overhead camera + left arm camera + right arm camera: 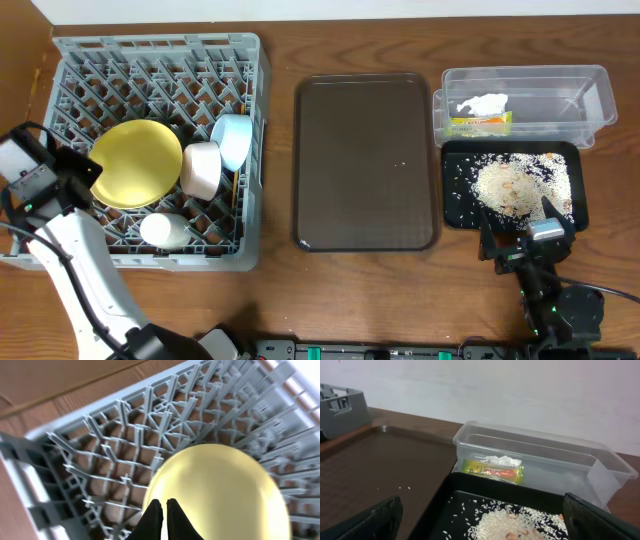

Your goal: Sort waste into correct bins and load items into the dishwasher

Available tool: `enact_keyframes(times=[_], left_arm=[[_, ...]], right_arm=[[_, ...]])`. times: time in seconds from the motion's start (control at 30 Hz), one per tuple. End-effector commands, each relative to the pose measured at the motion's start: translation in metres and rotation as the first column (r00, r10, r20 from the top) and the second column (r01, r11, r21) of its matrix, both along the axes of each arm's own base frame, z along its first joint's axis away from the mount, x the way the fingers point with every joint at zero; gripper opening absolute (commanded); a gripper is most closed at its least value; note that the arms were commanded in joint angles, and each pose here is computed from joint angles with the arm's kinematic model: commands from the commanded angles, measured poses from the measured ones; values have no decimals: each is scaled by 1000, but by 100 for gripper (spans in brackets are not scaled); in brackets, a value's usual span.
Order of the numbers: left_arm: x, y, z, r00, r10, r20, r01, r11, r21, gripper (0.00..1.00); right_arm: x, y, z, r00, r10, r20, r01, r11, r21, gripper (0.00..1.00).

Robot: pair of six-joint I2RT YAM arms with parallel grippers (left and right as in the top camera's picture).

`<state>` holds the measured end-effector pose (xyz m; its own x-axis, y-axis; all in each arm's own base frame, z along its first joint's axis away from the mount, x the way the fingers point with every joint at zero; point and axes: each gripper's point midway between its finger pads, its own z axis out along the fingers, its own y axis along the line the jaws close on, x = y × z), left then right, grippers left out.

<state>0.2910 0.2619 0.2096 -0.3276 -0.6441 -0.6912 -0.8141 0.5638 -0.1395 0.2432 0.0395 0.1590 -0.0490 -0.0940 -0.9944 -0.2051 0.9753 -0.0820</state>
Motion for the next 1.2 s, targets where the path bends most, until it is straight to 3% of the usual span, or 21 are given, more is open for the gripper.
enact_keyframes(times=[0.0,0.13,0.17,0.2,0.3,0.4,0.57,0.73,1.17], left_arm=[[2,5,1,988,-89,-124,103,988,112,7],[-6,2,-6,993,-24,-112,31,998,58,8],[-11,0,-11,995,42,-86,-42,999,0,13],[-19,-5,-20,989,125,-76,-131,988,-80,28],[-27,-16,-41,977,183,-106,-201,960,-194,54],[-16,-33,-79,981,107,-160,-156,927,-340,64],[-8,-51,-115,986,40,-163,-122,840,-529,72],[0,-37,-117,997,51,-54,-74,802,-593,78],[14,-44,-127,977,11,212,141,713,-686,71]], right_arm=[[0,-3,-1,1000,-15,-5,15,1000,7,99],[0,-3,-1,1000,-15,-5,15,1000,7,99],[0,-3,-1,1000,-15,-5,15,1000,7,99],[0,-3,-1,1000,-15,-5,15,1000,7,99],[0,-3,-1,1000,-15,-5,15,1000,7,99],[0,-3,-1,1000,-15,-5,15,1000,7,99],[0,-3,-1,1000,-15,-5,15,1000,7,99],[0,-3,-1,1000,-15,-5,15,1000,7,99],[0,-3,-1,1000,-15,-5,15,1000,7,99]])
